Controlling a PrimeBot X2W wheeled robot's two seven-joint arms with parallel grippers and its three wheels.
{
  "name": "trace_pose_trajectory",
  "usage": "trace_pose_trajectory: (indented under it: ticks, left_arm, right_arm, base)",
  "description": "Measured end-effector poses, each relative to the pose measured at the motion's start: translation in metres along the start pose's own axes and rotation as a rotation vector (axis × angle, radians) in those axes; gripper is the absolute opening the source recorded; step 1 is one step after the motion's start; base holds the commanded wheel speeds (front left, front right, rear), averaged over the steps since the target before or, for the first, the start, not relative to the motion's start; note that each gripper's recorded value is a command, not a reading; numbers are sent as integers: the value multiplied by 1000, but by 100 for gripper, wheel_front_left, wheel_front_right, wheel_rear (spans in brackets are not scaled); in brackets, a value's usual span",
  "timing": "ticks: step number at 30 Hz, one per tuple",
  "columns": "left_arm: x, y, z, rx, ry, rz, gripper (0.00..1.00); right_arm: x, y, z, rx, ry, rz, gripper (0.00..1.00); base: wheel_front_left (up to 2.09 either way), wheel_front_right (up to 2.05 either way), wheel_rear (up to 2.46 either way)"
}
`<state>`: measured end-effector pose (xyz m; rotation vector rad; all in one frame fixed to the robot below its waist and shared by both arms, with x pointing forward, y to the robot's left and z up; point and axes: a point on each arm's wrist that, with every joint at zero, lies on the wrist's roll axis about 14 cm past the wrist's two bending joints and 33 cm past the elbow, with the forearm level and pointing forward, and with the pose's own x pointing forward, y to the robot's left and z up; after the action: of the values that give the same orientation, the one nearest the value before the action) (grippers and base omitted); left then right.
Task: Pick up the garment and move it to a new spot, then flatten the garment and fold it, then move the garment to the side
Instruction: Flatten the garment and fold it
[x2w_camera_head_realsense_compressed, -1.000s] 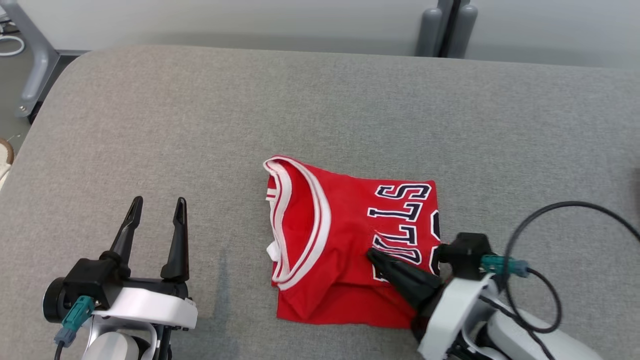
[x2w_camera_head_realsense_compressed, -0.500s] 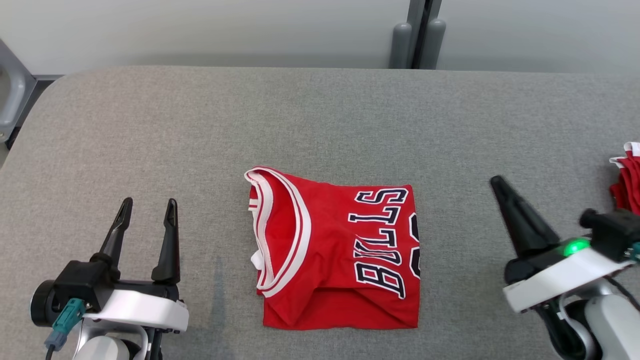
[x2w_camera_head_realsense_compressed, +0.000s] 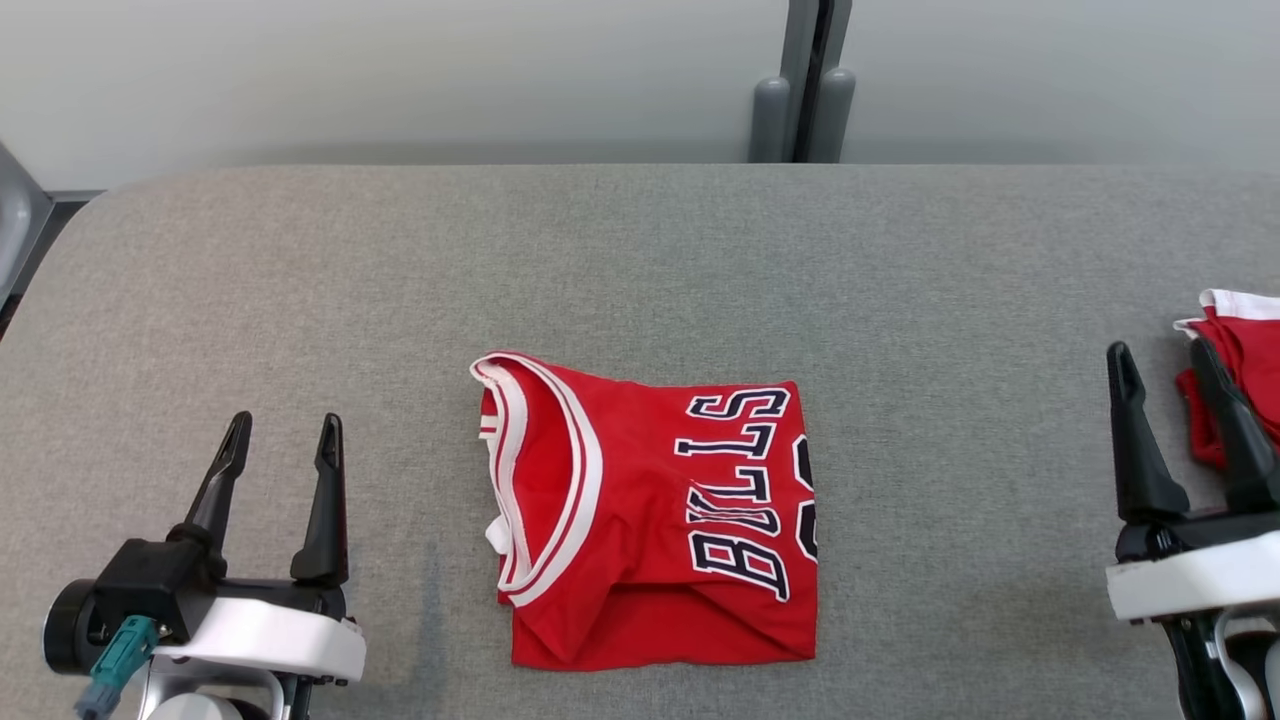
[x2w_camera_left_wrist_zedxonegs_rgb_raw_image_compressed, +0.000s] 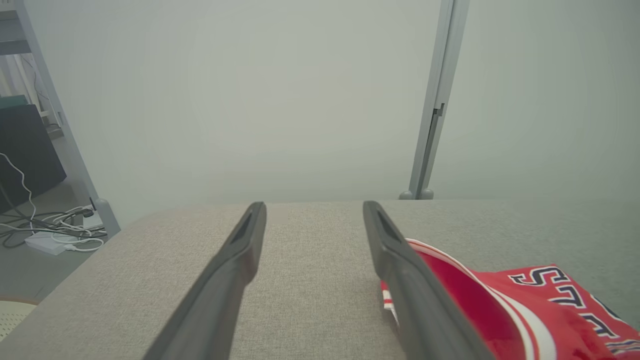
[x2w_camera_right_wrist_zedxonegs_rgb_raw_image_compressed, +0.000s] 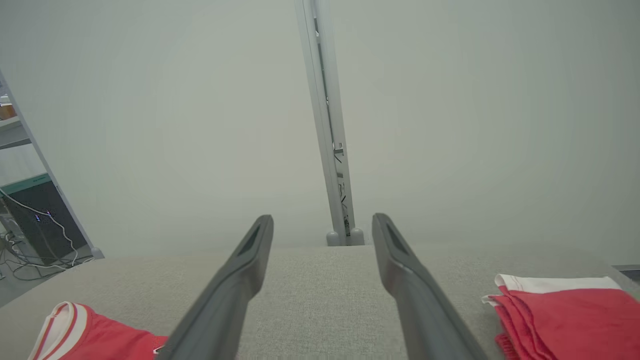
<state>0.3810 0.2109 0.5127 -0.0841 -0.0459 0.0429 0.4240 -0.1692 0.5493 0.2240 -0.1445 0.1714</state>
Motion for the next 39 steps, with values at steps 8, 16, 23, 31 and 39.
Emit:
trace_pose_trajectory:
  ticks: [8,16,23,31,39]
  left_arm:
    - [-6,-5,-1,0,11,-18,100]
    - [-4,-7,-2,2,16,-22,100]
    - [-4,-6,-3,3,20,-20,100]
    - [1,-5,-4,7,21,-18,100]
    - [6,-3,-9,-1,25,-10,100]
  right_arm:
    - [-17,-12,3,-23,17,-45,100]
    - [-17,-13,-4,-17,39,-49,100]
    - [-14,-11,-6,-24,50,-42,100]
    - [-7,-9,-12,-60,79,-24,50]
    - [6,21,-34,-66,157,87,0]
  base:
    - [0,0,0]
    - [0,0,0]
    - [0,0,0]
    - [0,0,0]
    - [0,0,0]
